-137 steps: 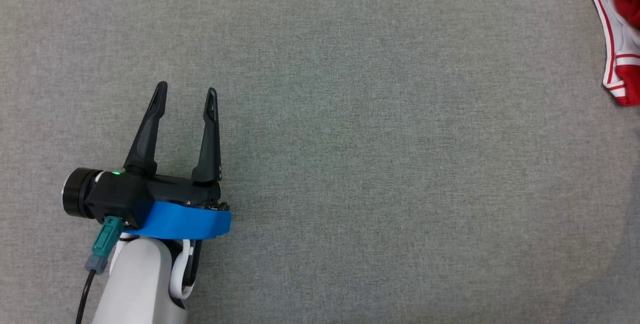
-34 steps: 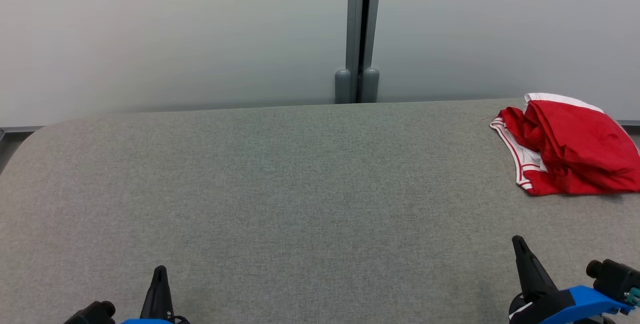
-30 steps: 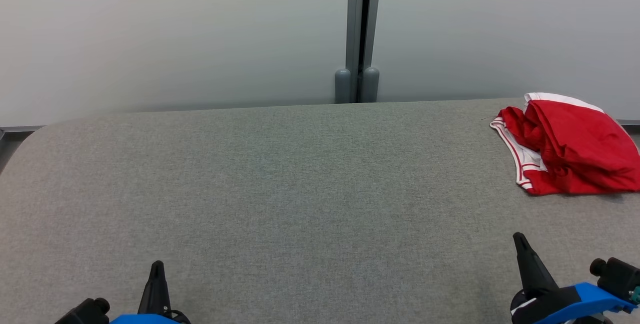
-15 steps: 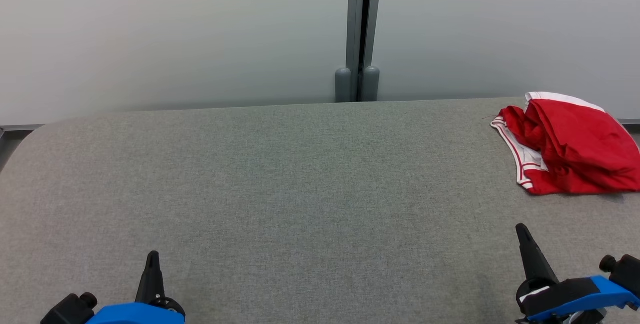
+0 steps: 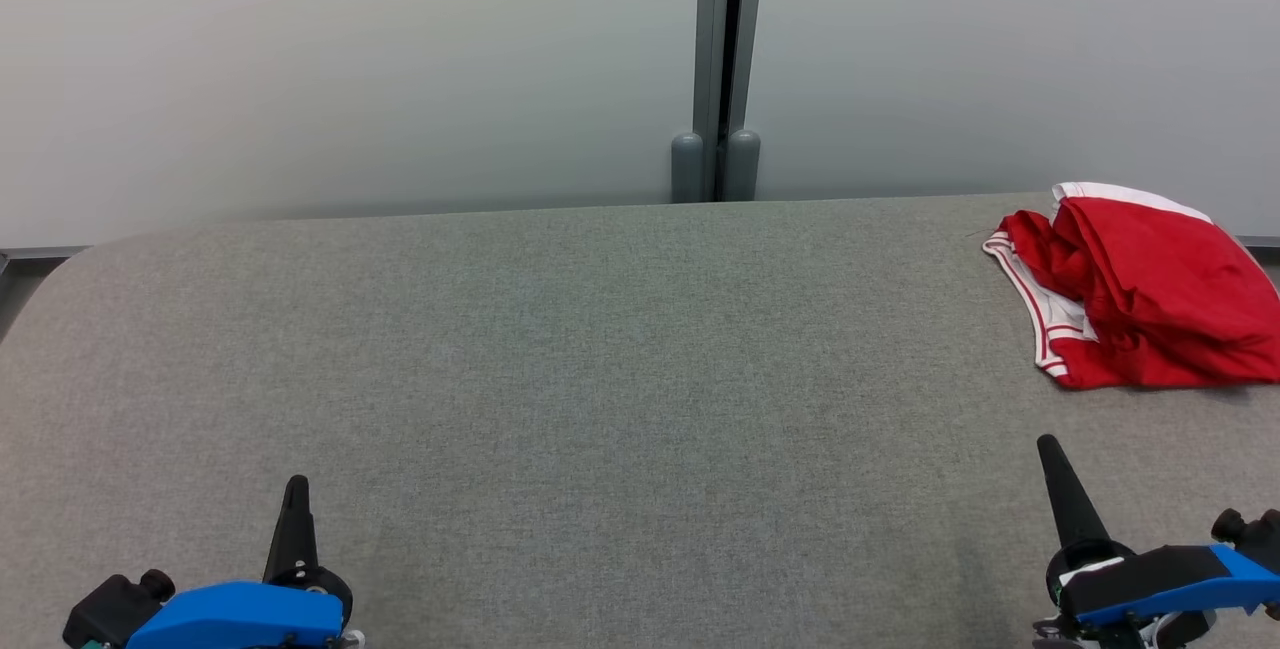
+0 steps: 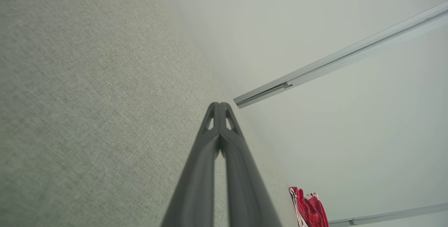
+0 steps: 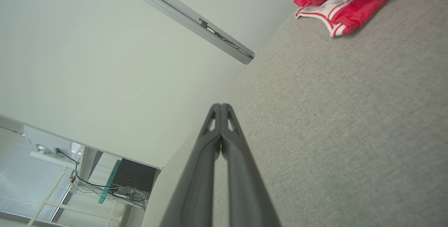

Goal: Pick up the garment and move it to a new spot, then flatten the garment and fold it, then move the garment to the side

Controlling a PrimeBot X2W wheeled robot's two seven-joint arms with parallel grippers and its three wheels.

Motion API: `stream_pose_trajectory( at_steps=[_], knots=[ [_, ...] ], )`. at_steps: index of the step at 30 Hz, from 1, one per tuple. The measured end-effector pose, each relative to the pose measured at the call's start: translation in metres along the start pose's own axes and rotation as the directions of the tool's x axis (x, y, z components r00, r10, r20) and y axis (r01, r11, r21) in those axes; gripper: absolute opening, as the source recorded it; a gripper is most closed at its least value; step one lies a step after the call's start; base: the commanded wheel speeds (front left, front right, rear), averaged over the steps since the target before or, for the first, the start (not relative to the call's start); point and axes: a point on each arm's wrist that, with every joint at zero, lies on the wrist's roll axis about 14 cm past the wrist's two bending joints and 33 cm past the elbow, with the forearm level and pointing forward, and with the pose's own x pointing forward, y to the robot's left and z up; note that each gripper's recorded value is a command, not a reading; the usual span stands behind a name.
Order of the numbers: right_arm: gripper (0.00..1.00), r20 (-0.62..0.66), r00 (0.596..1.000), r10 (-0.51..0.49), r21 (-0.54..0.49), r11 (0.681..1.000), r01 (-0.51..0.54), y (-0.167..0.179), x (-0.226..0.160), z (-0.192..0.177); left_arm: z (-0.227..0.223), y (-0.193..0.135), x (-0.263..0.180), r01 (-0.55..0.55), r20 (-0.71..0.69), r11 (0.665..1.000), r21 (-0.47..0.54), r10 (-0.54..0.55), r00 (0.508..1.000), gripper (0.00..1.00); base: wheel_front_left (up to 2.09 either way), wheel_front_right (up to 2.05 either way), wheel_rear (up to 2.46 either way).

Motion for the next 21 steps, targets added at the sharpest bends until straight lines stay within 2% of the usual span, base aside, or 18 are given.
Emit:
stream_pose_trajectory(
  at_steps=[21],
  knots=[
    [0.00,0.023,0.999,0.023,0.213,0.977,-0.027,0.006,0.006,0.006,0.011,-0.014,0.008,0.045,0.014,0.977,-0.209,-0.043,0.999,0.00,0.00,0.00,0.00]
  ],
)
